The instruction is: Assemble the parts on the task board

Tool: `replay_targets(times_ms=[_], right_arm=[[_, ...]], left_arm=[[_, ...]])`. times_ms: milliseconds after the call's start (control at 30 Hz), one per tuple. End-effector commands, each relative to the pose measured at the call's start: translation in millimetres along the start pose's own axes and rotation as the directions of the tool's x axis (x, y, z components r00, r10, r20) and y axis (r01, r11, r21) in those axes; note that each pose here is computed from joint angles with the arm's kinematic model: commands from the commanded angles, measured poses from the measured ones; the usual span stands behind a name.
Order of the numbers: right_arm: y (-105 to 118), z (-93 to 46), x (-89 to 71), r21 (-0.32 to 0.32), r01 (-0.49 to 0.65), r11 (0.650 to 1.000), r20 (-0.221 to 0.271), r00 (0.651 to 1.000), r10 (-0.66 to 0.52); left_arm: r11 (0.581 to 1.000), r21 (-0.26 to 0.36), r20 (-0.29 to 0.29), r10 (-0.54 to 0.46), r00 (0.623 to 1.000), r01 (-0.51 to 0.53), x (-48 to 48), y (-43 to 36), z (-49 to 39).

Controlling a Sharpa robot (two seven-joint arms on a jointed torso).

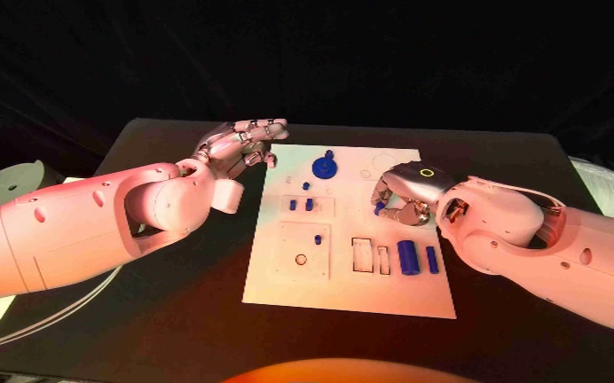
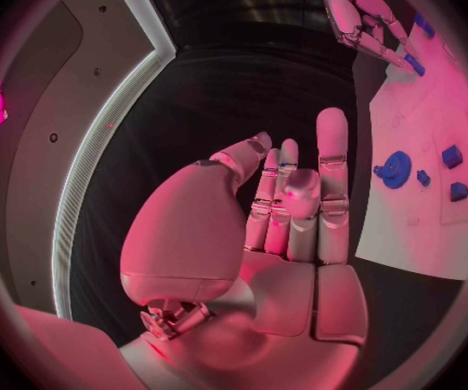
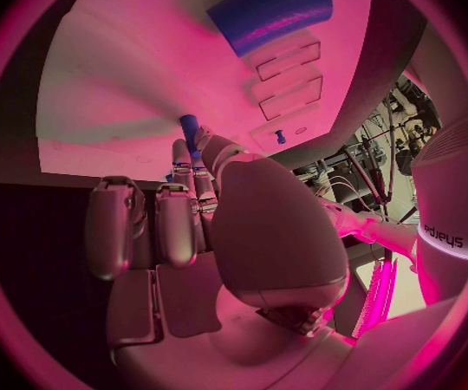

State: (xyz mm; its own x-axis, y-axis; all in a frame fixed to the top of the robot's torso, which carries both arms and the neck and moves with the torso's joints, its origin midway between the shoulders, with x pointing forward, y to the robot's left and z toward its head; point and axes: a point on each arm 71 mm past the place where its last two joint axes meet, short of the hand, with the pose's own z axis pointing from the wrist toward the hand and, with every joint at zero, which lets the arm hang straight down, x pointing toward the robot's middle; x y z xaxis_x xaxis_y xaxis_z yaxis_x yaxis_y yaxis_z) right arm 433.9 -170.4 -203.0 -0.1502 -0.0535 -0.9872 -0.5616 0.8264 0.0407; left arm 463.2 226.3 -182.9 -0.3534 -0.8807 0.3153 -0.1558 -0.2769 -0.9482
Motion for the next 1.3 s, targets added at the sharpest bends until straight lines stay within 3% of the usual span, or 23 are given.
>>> replay_targets(times_ms=[33, 700, 1000, 1300], right_arm=[[4, -0.7, -3.3, -0.024, 0.009, 1.0, 0.041, 0.999, -0.008], [19, -14.8, -36.1, -0.066, -0.022, 0.998, 0.104, 0.994, 0.029], [68, -13.9, -43.9, -0.202, -0.043, 0.979, 0.123, 0.99, 0.069], [120, -8.9, -27.8, -0.337, -0.081, 0.938, 0.102, 0.987, 0.122]], left_arm=[[1.0, 0.003, -0.021, -0.004, 1.0, 0.004, 2.2, -0.3, 0.4], [1.0, 0.001, -0.017, -0.003, 1.0, 0.003, 1.0, 0.0, 1.1], [1.0, 0.001, -0.023, -0.005, 1.0, 0.005, 3.1, 0.7, 2.3], [1.0, 0.0, -0.032, -0.008, 0.999, 0.008, 6.0, 1.8, 4.2]])
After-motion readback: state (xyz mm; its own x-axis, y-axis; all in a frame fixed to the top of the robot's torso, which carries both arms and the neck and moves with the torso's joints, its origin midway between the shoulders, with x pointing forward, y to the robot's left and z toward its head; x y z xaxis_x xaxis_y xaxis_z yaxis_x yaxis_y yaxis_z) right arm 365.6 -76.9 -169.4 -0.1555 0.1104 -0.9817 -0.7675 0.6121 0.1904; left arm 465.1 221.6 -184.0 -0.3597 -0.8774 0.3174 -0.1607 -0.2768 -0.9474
